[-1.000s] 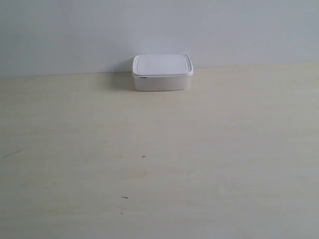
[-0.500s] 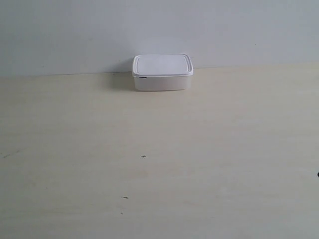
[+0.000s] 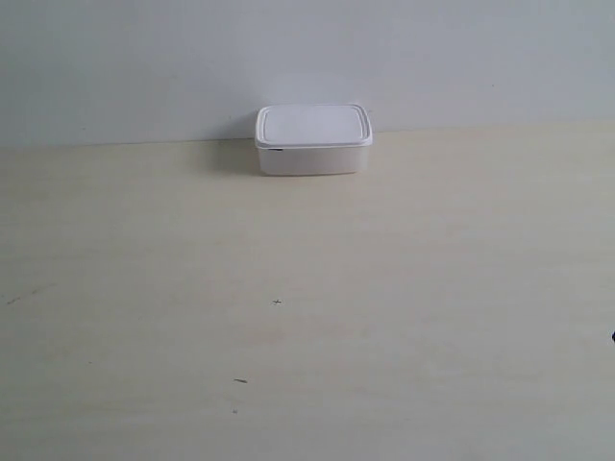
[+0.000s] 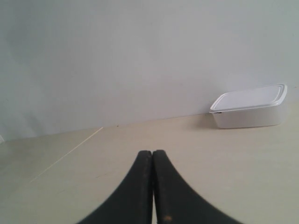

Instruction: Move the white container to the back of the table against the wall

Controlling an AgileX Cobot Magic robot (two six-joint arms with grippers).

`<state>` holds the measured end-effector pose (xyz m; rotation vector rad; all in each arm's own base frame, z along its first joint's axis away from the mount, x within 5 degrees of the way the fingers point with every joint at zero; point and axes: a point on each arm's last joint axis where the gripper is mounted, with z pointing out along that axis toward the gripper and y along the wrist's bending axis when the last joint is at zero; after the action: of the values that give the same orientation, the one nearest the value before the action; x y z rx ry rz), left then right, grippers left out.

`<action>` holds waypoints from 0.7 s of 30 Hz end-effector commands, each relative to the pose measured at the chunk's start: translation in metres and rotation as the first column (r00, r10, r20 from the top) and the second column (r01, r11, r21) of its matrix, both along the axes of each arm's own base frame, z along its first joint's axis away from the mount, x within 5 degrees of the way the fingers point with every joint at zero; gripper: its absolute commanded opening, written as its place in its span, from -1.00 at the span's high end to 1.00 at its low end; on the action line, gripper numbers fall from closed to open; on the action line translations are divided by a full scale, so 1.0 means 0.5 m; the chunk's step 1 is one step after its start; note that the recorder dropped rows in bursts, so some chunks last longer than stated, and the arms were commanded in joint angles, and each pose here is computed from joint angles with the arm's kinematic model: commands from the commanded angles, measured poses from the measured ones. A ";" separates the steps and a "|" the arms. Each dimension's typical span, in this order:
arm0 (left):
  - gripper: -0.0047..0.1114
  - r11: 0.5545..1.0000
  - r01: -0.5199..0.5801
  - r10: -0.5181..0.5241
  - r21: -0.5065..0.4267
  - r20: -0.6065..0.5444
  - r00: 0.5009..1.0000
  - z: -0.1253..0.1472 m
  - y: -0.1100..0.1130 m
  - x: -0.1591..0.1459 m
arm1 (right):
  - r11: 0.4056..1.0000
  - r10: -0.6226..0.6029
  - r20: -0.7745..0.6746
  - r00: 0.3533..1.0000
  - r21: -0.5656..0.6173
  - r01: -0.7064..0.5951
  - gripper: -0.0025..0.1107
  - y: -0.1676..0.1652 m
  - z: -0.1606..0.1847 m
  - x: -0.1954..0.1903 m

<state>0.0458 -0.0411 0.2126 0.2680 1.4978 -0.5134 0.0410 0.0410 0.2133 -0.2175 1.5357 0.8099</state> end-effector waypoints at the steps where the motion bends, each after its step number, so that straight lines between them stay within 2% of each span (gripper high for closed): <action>1: 0.92 1.000 -0.008 0.008 0.015 0.006 1.000 -0.002 0.001 0.000 | 1.000 -0.002 0.007 1.000 -0.009 0.002 0.96 0.000 -0.002 0.000; 6: 0.92 0.998 -0.048 0.048 0.044 0.010 0.999 -0.004 0.007 0.003 | 1.000 -0.015 0.007 1.000 -0.008 0.015 0.96 -0.002 -0.002 0.001; 10: 0.92 0.984 -0.125 0.122 0.129 0.030 0.992 -0.008 0.019 0.009 | 0.993 -0.121 0.004 0.993 0.007 0.121 0.96 -0.018 -0.001 0.012; 13: 0.92 0.967 -0.223 0.220 0.119 0.043 0.975 -0.005 0.036 0.014 | 0.966 -0.248 -0.036 0.968 0.069 0.250 0.96 -0.041 0.000 0.022; 16: 0.92 0.944 -0.312 0.308 0.107 0.054 0.950 -0.002 0.052 0.018 | 0.926 -0.326 -0.122 0.937 0.157 0.343 0.96 -0.058 -0.003 0.029; 21: 0.92 0.935 -0.340 0.336 0.103 0.057 0.940 -0.002 0.058 0.019 | 0.906 -0.315 -0.196 0.929 0.231 0.355 0.96 -0.060 -0.006 0.029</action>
<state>0.0552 -0.0148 0.2120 0.1223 1.5049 -0.1712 0.0554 0.0129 0.2125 0.2462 1.5298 0.7299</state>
